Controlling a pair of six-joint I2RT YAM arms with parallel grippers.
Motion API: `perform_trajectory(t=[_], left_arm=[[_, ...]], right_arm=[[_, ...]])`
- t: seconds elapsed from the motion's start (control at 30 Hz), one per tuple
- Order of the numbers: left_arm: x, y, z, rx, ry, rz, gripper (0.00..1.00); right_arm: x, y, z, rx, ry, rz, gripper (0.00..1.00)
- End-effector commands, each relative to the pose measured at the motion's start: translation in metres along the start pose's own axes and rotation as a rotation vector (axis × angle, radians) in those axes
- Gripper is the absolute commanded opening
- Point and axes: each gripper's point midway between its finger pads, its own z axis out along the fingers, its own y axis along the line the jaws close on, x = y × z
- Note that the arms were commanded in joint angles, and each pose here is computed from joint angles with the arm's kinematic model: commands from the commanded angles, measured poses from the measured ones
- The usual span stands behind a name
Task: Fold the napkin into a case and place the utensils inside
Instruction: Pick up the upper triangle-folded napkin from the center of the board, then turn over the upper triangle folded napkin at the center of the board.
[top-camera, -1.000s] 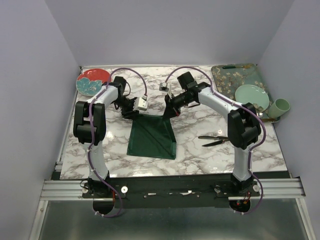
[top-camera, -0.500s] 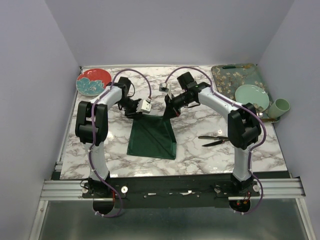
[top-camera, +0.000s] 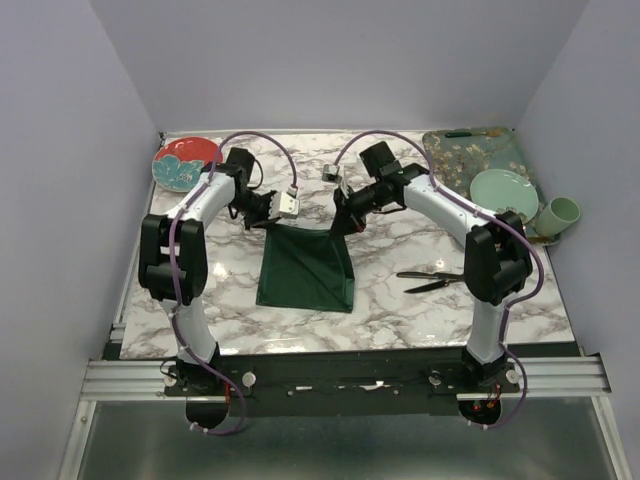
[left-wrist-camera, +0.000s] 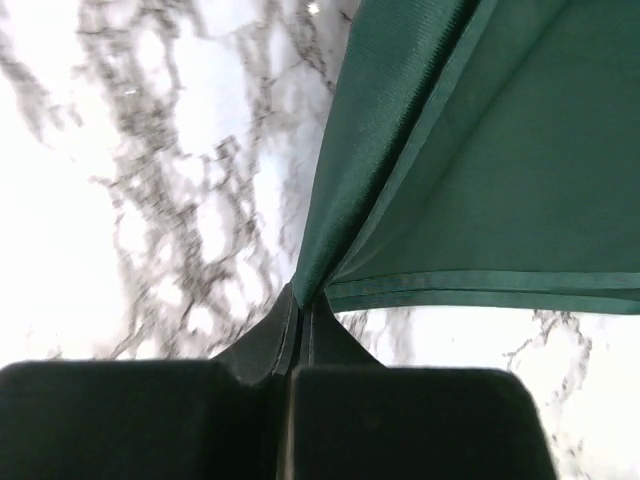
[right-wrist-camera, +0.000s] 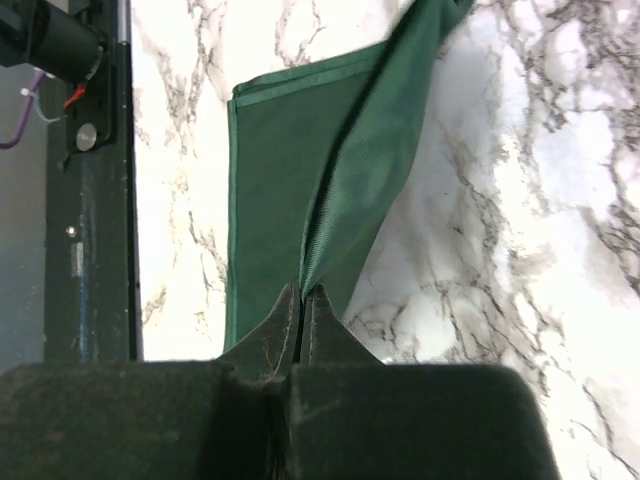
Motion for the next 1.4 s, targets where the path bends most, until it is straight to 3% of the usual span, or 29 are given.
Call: perform_trajectory(t=[0.0, 0.23, 0.43, 0.63, 0.77, 0.93, 1.07, 1.1, 1.17, 1.37], left_arm=[[-0.029, 0.002, -0.037, -0.100, -0.036, -0.116, 0.00], [-0.038, -0.004, -0.064, -0.185, -0.001, -0.230, 0.00], [-0.036, 0.006, -0.081, -0.268, 0.048, -0.303, 0.00], [-0.053, 0.073, -0.124, -0.503, 0.057, -0.318, 0.00], [-0.076, 0.110, -0.166, -0.663, 0.042, -0.241, 0.00], [-0.071, 0.118, -0.173, -0.748, 0.059, -0.226, 0.00], [-0.039, 0.082, -0.129, -0.718, 0.100, -0.204, 0.00], [-0.032, 0.074, -0.121, -0.718, 0.113, -0.205, 0.00], [-0.017, 0.044, -0.091, -0.666, 0.137, -0.192, 0.00], [0.007, -0.028, -0.043, -0.543, 0.167, -0.216, 0.00]], right_arm=[[-0.007, -0.010, -0.021, 0.078, -0.010, -0.077, 0.01], [-0.011, -0.018, -0.034, 0.131, -0.007, -0.165, 0.01], [-0.042, -0.039, -0.056, 0.220, -0.041, -0.270, 0.01], [-0.104, -0.060, -0.092, 0.341, -0.103, -0.457, 0.01], [-0.138, -0.076, -0.113, 0.416, -0.125, -0.587, 0.01], [-0.156, -0.088, -0.121, 0.463, -0.121, -0.762, 0.00], [-0.125, -0.091, -0.093, 0.418, -0.076, -0.816, 0.01], [-0.092, -0.093, -0.075, 0.375, -0.036, -0.777, 0.01], [-0.077, -0.077, -0.058, 0.339, -0.012, -0.838, 0.01], [0.018, -0.029, -0.005, 0.171, 0.107, -0.798, 0.01]])
